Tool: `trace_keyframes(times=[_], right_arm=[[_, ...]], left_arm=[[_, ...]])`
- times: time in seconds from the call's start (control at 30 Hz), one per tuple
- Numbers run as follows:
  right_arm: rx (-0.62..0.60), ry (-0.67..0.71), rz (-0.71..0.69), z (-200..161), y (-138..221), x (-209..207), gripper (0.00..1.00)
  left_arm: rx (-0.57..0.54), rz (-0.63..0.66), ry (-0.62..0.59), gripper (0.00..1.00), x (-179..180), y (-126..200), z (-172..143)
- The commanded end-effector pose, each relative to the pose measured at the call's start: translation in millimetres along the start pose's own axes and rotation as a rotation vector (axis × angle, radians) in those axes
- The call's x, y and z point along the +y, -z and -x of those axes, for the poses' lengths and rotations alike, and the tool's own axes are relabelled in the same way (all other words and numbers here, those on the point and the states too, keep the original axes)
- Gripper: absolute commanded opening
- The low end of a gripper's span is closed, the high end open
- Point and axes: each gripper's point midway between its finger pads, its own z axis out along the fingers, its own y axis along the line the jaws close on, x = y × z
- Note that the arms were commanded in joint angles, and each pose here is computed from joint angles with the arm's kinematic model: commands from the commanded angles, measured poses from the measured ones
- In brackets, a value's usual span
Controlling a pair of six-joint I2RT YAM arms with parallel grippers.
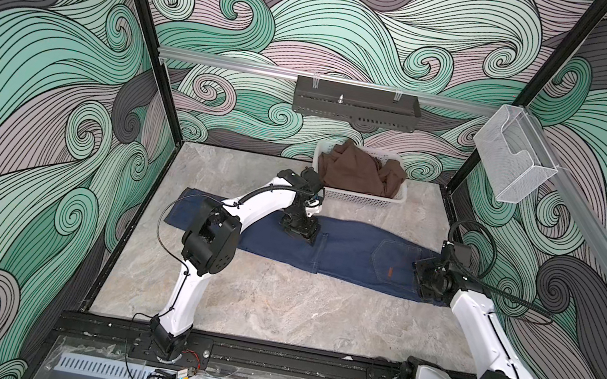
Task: Fold and stack the trousers
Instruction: Smooth out the trousers at the center of the table.
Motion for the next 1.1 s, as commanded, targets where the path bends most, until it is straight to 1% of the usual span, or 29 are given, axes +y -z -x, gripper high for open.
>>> trace_keyframes(times=[0.0, 0.1, 0.13, 0.3, 0.43, 0.57, 0.63, 0.67, 0.73, 0.87, 0.97, 1.07], right_arm=[[-0.008, 0.007, 0.0, 2.4, 6.1, -0.3, 0.52], [-0.004, 0.006, 0.0, 2.0, 5.7, -1.2, 0.52], [-0.004, 0.007, -0.001, 2.1, 5.5, -1.4, 0.52], [-0.001, 0.007, -0.001, 2.2, 5.3, -2.5, 0.52], [0.003, 0.006, -0.002, 1.1, 4.9, -4.2, 0.51], [0.005, 0.007, -0.002, -0.1, 5.2, -5.6, 0.51], [0.007, 0.006, -0.002, -0.5, 5.2, -6.3, 0.51], [0.006, 0.005, 0.001, 0.1, 5.7, -6.0, 0.51], [0.005, 0.007, 0.002, 0.1, 5.9, -6.3, 0.51], [0.003, 0.008, 0.004, 0.7, 6.5, -5.8, 0.51], [0.007, 0.008, 0.002, 0.3, 5.9, -6.1, 0.51], [0.011, 0.005, -0.001, -0.8, 5.0, -7.2, 0.51]], left_arm=[[-0.016, 0.092, -0.016, 0.71, -5.5, 8.5, 5.1], [0.034, 0.171, 0.001, 0.69, -4.1, -12.8, 8.4], [0.035, 0.193, 0.003, 0.69, -3.3, -18.9, 10.9], [0.026, 0.222, -0.001, 0.65, -18.8, -51.6, 22.1], [0.051, 0.283, 0.006, 0.64, -18.3, -74.0, 20.6], [0.064, 0.312, -0.008, 0.64, -21.8, -92.0, 18.1], [0.08, 0.348, -0.008, 0.63, -17.1, -100.1, 15.3], [0.09, 0.373, -0.003, 0.6, -11.9, -103.7, 13.6], [0.101, 0.435, 0.005, 0.5, -0.4, -105.7, 11.3], [0.097, 0.536, -0.002, 0.17, 16.1, -93.1, 11.8], [0.072, 0.558, -0.015, 0.0, 19.9, -78.1, 16.6], [0.045, 0.571, -0.012, 0.0, 23.1, -51.8, 20.2]])
